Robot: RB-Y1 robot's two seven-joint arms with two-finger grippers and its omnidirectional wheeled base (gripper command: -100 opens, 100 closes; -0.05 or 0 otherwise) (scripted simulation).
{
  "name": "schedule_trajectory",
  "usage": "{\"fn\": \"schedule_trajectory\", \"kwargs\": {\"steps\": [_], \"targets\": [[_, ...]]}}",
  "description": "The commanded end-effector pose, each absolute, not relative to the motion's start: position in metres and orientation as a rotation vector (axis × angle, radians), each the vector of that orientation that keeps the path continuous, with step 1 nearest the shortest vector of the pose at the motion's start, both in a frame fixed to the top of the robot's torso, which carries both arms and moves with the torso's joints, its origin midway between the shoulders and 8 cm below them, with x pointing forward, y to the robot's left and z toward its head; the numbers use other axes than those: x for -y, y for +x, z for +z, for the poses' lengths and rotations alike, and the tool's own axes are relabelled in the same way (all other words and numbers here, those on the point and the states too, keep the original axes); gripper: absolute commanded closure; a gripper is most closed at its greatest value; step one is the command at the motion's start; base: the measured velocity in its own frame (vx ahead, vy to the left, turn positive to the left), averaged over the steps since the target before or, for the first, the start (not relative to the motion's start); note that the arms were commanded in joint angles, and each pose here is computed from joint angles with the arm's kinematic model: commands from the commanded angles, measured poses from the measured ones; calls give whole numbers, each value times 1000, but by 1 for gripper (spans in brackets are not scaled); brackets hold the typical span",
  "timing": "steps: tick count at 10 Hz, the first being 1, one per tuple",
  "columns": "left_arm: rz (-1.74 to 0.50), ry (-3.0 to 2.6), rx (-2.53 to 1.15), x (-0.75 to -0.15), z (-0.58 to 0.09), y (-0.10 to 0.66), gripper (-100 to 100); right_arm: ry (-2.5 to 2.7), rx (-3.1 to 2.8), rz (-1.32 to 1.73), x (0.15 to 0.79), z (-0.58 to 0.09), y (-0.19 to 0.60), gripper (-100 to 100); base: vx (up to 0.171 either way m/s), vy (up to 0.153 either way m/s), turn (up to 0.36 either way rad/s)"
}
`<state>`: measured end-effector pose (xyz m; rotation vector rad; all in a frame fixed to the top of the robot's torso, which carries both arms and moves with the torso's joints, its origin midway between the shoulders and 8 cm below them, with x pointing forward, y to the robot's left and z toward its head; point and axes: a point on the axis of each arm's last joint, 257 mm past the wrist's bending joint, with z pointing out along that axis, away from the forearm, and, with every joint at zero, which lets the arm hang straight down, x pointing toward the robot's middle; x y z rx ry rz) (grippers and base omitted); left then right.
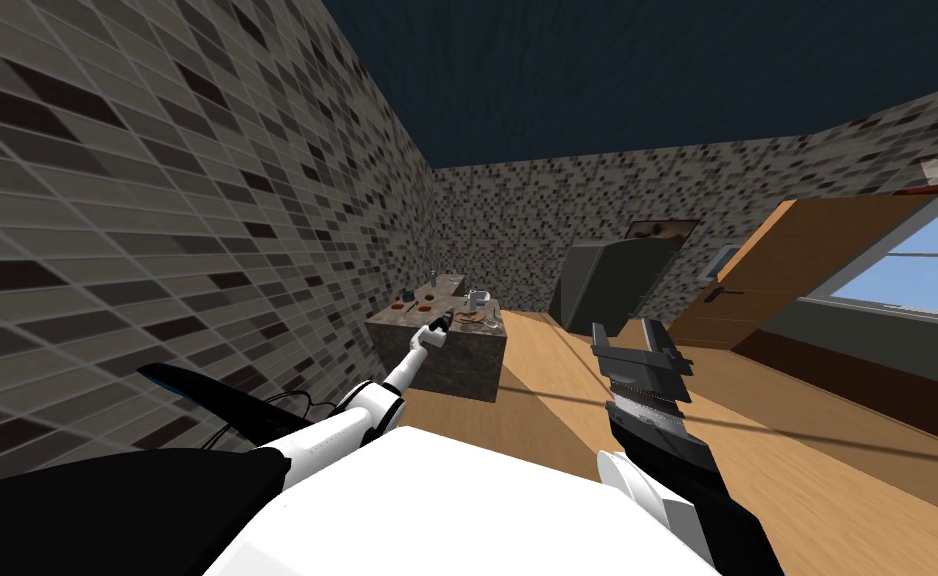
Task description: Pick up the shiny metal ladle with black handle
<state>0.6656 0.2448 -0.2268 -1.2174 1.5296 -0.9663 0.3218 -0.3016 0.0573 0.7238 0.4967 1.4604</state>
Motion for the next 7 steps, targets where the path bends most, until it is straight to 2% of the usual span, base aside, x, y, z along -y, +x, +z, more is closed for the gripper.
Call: {"fn": "schedule_trajectory", "kwargs": {"steps": [1, 7], "targets": [[-943, -1260, -1562, -242, -232, 673, -100, 724, -497, 1460, 302, 57, 322, 0, 9, -60, 29], [-841, -1406, -1668, -236, -264, 681, -100, 724, -497, 1460, 302, 57, 322, 0, 11, -65, 22]]}}
